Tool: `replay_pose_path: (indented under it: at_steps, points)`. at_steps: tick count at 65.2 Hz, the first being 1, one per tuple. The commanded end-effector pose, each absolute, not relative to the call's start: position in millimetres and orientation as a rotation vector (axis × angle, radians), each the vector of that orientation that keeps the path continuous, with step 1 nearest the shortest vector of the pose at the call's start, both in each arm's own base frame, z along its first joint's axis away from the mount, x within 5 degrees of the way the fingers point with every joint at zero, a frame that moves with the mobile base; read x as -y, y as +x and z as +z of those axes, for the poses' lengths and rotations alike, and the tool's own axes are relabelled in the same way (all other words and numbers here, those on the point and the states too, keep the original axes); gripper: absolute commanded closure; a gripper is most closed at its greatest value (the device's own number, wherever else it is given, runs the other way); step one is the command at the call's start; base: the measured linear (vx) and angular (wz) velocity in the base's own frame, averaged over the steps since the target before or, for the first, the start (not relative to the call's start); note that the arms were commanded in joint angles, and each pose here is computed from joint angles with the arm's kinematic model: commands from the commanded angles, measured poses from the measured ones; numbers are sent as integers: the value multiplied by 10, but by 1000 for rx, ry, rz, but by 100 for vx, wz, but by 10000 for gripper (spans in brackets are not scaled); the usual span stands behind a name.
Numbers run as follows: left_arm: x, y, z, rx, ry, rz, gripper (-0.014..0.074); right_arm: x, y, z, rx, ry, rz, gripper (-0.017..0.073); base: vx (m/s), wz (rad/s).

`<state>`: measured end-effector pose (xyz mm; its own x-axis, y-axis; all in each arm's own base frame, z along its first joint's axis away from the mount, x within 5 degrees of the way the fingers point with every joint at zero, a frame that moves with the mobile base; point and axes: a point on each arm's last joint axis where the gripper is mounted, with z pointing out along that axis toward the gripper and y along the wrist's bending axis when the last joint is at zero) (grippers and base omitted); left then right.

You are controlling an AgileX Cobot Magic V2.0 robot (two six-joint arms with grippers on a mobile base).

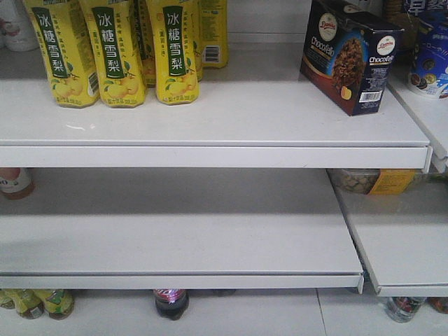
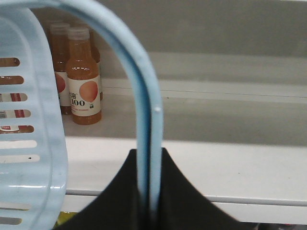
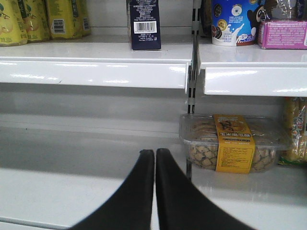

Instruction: Left arm holds basket, right arm returns cookies

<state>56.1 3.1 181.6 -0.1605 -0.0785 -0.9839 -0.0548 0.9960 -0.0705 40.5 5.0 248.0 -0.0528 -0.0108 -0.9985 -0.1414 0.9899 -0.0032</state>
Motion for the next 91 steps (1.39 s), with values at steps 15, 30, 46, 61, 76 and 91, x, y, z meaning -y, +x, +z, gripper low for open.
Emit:
replay_pose_path:
  at_steps: [15, 30, 46, 61, 76, 91]
  points:
    - [-25, 559, 1895, -1617, -65, -5, 600, 24, 385, 2621, -1531, -30, -76, 568, 0, 0]
    - [-25, 559, 1895, -1617, -65, -5, 600, 13, 515, 2228, -1537, -29, -57, 568, 0, 0]
    - [-25, 559, 1895, -1617, -65, -5, 600, 5, 558, 2038, -1499, -15, -29, 568, 0, 0]
    - [-25, 559, 1895, -1617, -65, -5, 600, 5, 558, 2037, -1500, -8, -21, 568, 0, 0]
    - [-25, 559, 1895, -1617, -65, -5, 600, 5, 559, 2032, -1505, -8, -21, 568, 0, 0]
    - [-25, 559, 1895, -1617, -65, -5, 600, 5, 559, 2032, -1506, -8, -22, 568, 0, 0]
